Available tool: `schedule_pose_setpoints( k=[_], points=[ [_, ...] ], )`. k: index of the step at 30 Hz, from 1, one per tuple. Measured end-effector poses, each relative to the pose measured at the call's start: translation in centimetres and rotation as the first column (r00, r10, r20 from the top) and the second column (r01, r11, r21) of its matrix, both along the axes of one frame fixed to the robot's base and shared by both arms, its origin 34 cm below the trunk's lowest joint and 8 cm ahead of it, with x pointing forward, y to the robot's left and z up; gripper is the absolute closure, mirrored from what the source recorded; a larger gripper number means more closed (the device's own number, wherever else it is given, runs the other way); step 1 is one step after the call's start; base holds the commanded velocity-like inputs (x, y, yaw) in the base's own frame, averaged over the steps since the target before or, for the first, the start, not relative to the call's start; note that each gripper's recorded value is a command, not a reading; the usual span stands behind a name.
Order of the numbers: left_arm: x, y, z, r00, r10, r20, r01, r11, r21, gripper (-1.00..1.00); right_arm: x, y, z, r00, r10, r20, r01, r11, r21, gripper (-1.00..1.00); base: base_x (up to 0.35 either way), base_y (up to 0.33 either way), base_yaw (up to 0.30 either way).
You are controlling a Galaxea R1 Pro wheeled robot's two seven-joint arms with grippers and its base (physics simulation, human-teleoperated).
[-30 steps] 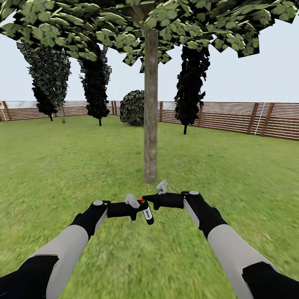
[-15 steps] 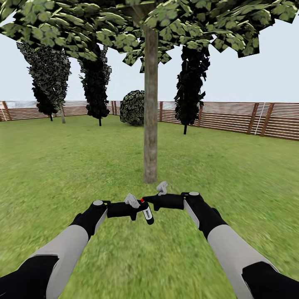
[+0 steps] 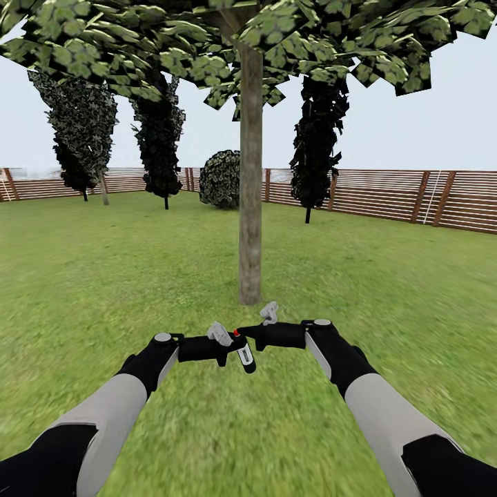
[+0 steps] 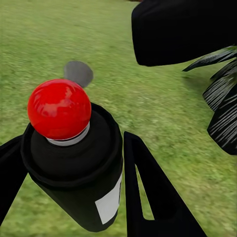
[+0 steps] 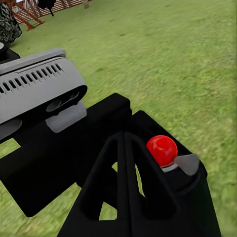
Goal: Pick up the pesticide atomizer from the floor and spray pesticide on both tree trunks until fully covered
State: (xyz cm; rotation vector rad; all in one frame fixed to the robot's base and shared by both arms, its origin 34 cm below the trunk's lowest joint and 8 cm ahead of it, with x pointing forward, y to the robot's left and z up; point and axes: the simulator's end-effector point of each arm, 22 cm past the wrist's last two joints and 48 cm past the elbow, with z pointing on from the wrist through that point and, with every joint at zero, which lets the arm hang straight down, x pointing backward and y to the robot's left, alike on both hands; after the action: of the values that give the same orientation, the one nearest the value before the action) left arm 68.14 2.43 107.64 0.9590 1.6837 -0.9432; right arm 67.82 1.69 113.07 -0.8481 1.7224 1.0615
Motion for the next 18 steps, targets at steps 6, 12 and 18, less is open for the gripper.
schedule_pose_setpoints(
  k=[6, 12, 18],
  points=[
    [0.00, 0.00, 0.00, 1.000, 0.000, 0.000, 0.000, 1.000, 0.000, 1.00, 0.05, -0.02, -0.01, 1.000, -0.002, 0.001, 0.002, 1.000, -0.001, 1.00, 0.000, 0.000, 0.000],
    [0.00, 0.00, 0.01, 1.000, 0.000, 0.001, 0.000, 1.000, 0.000, 1.00, 0.08, -0.03, -0.01, 1.000, -0.004, 0.001, 0.004, 1.000, -0.001, 1.00, 0.000, 0.000, 0.000],
    [0.00, -0.01, 0.03, 1.000, -0.001, 0.002, 0.001, 1.000, 0.000, 1.00, 0.09, -0.04, -0.03, 1.000, -0.004, 0.001, 0.004, 1.000, -0.001, 1.00, 0.000, 0.000, 0.000]
  ],
)
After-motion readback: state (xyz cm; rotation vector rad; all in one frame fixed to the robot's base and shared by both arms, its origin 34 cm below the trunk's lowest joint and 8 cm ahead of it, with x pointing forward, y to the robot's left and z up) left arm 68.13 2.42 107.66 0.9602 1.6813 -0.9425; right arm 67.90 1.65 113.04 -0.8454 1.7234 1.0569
